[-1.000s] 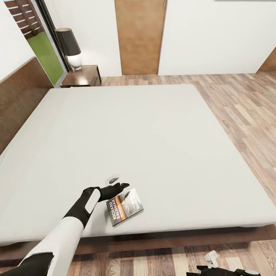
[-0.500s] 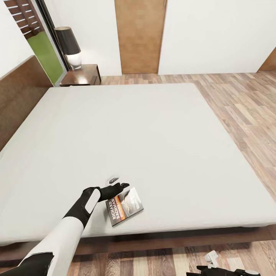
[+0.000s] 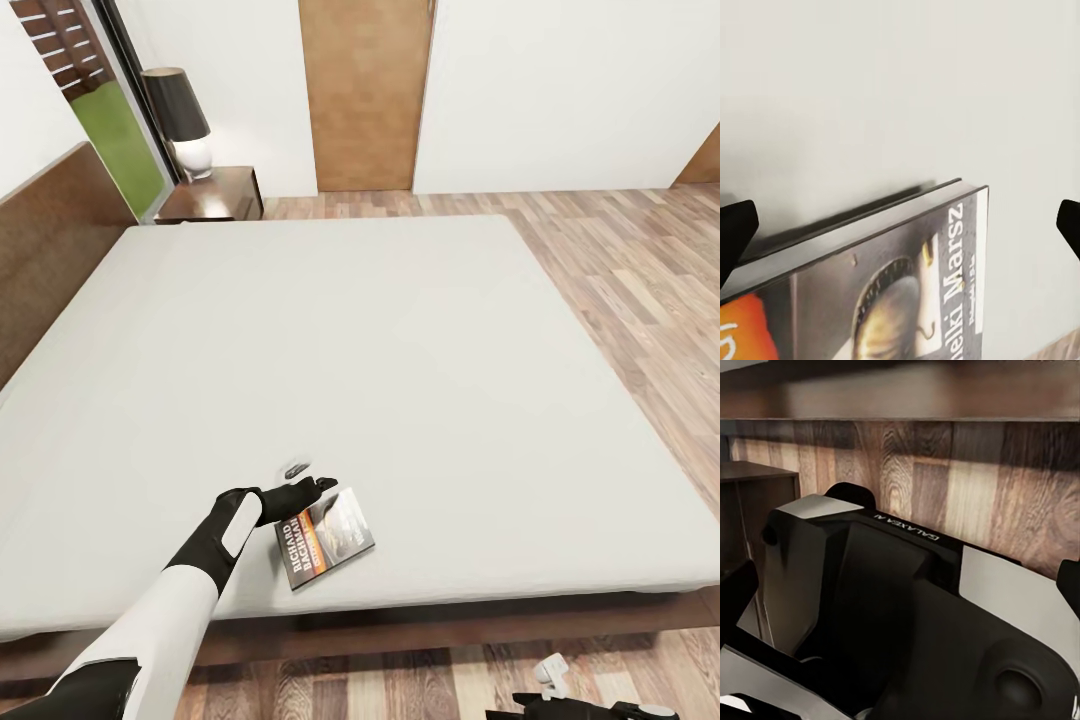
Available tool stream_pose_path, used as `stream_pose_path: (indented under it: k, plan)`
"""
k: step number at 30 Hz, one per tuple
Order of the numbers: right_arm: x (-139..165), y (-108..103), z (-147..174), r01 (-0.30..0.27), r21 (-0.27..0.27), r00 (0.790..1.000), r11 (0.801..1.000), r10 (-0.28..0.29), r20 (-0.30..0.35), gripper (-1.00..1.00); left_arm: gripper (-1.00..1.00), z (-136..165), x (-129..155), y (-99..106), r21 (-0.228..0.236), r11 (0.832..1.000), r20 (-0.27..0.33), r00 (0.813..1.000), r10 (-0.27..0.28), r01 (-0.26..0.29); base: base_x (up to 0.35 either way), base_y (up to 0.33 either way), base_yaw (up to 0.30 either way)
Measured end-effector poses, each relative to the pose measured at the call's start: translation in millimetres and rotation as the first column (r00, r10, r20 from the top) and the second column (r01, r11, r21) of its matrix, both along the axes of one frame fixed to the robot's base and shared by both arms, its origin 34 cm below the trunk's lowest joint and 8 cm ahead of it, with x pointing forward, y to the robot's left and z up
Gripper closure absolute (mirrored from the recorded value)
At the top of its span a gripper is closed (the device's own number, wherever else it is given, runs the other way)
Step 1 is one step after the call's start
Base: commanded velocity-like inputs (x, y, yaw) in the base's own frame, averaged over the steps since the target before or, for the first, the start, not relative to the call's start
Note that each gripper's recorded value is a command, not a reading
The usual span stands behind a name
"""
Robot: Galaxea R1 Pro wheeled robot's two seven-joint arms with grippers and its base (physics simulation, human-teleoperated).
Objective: In the bedroom, move the book from the bed onto either nightstand, and place the two sandals side by side next to the bed.
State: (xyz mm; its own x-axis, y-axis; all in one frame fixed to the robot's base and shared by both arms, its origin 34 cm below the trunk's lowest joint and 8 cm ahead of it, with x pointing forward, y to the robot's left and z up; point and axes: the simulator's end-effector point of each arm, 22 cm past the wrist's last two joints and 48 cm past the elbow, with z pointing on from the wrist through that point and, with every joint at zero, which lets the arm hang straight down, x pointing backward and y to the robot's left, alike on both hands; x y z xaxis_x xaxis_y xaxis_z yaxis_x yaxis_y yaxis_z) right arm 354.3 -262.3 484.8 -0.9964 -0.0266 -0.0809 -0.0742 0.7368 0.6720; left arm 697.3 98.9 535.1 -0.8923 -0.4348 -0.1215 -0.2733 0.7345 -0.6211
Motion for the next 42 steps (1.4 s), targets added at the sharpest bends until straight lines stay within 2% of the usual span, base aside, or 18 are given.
stream_pose_path:
  k: [7,29,42]
  plan:
    - [-1,1,-10,0.0,0.001,1.0,1.0,0.0,0.0,-1.0,-1.0,-9,0,0,-0.002,1.0,0.001,1.0,0.002,-0.002,0.0,0.0,0.0]
    - [-1,0,-10,0.0,-0.001,1.0,1.0,0.0,0.0,-1.0,-1.0,-8,1,0,-0.011,1.0,0.001,1.0,0.007,-0.007,0.0,0.0,0.0]
    - [0,1,-10,0.0,0.001,1.0,1.0,0.0,0.001,-1.0,-1.0,-8,2,0,-0.013,1.0,0.003,1.0,0.011,-0.011,-0.078,0.0,0.0]
